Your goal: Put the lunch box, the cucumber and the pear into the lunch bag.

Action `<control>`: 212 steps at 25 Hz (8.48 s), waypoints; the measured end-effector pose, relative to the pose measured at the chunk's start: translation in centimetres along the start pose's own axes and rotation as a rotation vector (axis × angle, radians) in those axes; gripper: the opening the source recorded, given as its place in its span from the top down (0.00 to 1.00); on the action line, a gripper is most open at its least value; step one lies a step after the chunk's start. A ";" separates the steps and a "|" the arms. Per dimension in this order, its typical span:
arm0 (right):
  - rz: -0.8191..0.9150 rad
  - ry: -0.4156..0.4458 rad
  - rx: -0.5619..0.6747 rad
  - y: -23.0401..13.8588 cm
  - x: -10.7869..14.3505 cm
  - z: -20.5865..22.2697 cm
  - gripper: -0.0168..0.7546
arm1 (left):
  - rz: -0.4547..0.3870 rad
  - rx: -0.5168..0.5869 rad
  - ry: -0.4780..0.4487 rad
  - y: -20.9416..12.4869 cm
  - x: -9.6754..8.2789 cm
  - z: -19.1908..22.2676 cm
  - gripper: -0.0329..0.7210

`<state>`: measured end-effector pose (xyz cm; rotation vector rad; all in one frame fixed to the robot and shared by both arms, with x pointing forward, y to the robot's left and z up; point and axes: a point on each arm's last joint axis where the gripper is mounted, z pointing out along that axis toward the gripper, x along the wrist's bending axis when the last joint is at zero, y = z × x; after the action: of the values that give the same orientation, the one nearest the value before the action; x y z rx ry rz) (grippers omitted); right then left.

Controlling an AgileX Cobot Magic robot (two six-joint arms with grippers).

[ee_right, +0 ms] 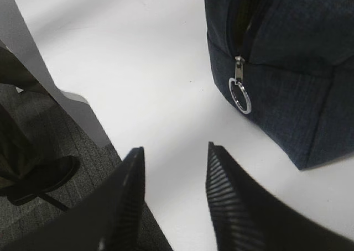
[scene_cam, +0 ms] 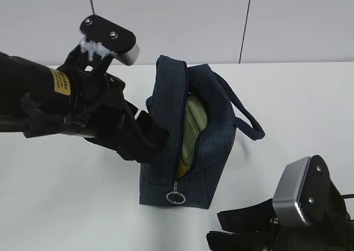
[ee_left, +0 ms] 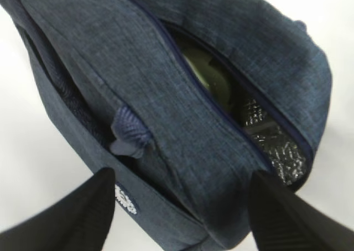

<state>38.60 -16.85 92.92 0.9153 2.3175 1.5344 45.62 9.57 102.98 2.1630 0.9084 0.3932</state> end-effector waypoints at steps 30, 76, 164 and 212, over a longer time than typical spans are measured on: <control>-0.036 0.072 0.038 -1.9 -1.1 4.2 0.59 | 0.007 -0.001 0.004 -0.1 0.1 0.9 0.94; -0.162 -0.069 0.019 -1.8 -3.8 7.7 0.66 | -0.038 -0.032 -0.004 0.2 0.0 0.9 0.94; -0.266 -0.034 0.052 0.3 -4.5 9.8 0.88 | -0.047 -0.047 -0.005 0.3 0.0 0.9 0.94; -0.225 0.011 -0.119 3.3 -1.9 4.9 0.98 | -0.051 -0.041 -0.006 0.2 0.0 0.9 0.94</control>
<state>43.77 -13.49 93.44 0.5958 2.2211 1.5643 46.18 8.98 102.55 2.0983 0.9424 0.3767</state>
